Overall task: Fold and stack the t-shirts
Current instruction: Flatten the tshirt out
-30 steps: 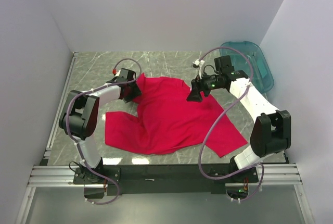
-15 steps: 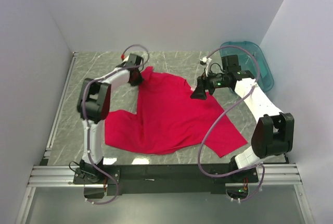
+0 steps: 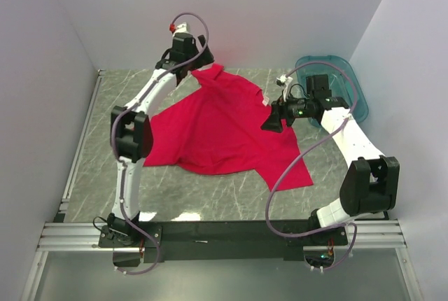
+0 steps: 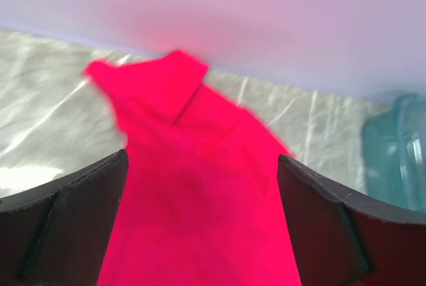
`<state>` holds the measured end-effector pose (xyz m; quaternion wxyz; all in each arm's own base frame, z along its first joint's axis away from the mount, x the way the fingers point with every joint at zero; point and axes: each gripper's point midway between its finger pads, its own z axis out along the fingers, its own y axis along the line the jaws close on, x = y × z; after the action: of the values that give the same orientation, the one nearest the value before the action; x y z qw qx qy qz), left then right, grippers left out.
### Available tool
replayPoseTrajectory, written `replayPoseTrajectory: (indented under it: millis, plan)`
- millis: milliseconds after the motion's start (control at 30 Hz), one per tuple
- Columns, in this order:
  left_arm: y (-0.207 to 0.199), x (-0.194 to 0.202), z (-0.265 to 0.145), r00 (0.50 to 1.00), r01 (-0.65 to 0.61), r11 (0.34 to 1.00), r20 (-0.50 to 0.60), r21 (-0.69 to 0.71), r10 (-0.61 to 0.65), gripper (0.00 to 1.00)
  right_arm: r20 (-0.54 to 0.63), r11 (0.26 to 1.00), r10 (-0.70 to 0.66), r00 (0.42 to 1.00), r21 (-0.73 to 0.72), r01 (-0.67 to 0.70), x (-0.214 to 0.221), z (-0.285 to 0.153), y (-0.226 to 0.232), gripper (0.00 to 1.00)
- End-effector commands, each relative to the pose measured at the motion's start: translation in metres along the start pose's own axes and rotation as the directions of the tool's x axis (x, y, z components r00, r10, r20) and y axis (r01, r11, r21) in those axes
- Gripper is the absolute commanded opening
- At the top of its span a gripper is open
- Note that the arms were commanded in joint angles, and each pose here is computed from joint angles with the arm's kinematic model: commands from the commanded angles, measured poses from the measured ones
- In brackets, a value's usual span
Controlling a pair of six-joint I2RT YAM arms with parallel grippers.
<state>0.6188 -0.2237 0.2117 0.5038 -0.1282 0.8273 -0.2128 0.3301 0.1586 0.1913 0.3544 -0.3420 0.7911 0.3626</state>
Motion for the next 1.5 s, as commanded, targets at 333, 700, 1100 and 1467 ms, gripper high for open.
replayPoseTrajectory:
  millis: [333,700,1100,1467]
  plan:
    - [0.153,0.052,-0.219,0.998,0.065,0.966,0.016,-0.251,-0.063,0.99,-0.062,0.857,-0.51,0.858,-0.116,0.502,0.049,0.017,0.06,0.91]
    - [0.215,0.116,-0.329,0.939,0.337,0.854,0.08,-0.396,-0.333,1.0,-0.149,0.552,-0.833,0.533,-0.284,0.784,0.093,0.143,0.17,0.77]
    - [0.231,0.108,-0.382,0.883,0.468,0.723,0.244,-0.509,-0.4,0.99,-0.258,0.59,-0.801,0.54,-0.188,0.785,0.078,0.257,0.197,0.65]
    - [0.228,0.098,-0.402,0.845,0.534,0.703,0.33,-0.47,-0.421,1.0,-0.361,0.654,-0.733,0.577,-0.137,0.744,0.098,0.274,0.166,0.56]
